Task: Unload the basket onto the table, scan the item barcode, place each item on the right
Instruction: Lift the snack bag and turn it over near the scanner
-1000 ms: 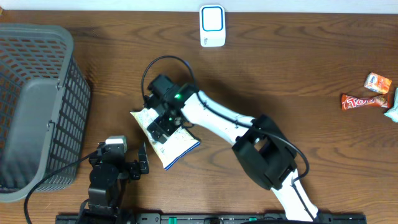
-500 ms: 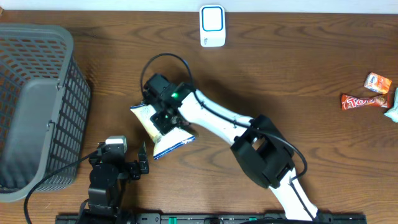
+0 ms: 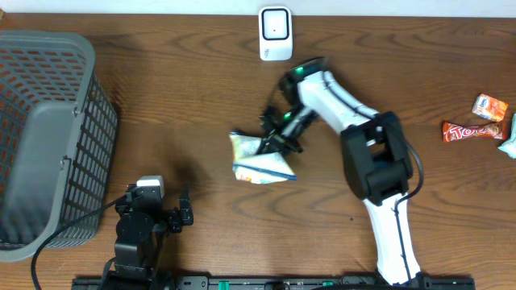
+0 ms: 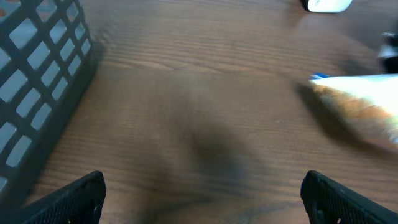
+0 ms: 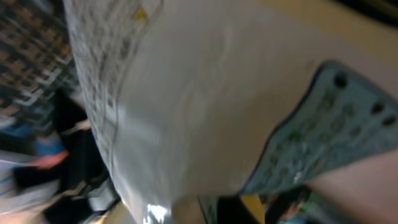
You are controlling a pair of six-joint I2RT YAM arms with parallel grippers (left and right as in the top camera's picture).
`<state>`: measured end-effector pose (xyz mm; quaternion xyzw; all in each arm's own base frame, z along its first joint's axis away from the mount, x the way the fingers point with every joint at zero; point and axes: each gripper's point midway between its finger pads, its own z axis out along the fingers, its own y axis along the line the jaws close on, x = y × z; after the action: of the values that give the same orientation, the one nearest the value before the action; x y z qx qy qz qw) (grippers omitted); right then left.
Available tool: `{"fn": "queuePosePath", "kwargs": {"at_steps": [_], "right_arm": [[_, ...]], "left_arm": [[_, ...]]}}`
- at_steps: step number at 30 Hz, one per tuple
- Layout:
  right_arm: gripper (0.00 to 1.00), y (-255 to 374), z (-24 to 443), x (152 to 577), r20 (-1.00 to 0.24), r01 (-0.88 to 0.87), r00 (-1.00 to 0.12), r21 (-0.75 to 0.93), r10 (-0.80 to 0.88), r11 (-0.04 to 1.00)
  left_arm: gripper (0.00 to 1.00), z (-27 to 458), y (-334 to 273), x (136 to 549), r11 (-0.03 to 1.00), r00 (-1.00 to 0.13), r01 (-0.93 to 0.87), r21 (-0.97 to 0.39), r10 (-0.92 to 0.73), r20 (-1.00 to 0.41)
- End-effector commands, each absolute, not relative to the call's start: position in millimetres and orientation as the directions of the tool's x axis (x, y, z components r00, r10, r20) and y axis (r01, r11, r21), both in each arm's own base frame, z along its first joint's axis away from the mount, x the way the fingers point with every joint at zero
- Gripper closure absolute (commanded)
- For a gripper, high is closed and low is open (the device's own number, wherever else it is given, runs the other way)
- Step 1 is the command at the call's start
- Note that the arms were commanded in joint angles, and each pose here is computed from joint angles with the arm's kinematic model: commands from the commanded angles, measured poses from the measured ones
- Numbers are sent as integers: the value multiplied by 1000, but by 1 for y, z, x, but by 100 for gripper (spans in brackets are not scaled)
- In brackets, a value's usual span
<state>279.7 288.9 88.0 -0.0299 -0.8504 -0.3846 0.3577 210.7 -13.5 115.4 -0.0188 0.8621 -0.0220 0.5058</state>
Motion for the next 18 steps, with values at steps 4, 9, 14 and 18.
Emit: {"fn": "queuePosePath", "kwargs": {"at_steps": [4,9,14,18], "right_arm": [[99,288,131,301,737,571,-652,630,-176,526],[99,282,132,307,761,610,-632,604,-144,513],[99,274,114,304,662,464,-725,673,-190,576],[99,236,63,302,582,238,-799,538,-152,809]], "left_arm": [[1,123,-15,211,999,-470,5,-50,-42,-882],[1,123,-15,211,999,-470,5,-50,-42,-882],[1,123,-15,211,999,-470,5,-50,-42,-882],[1,123,-15,211,999,-470,5,-50,-42,-882]]}}
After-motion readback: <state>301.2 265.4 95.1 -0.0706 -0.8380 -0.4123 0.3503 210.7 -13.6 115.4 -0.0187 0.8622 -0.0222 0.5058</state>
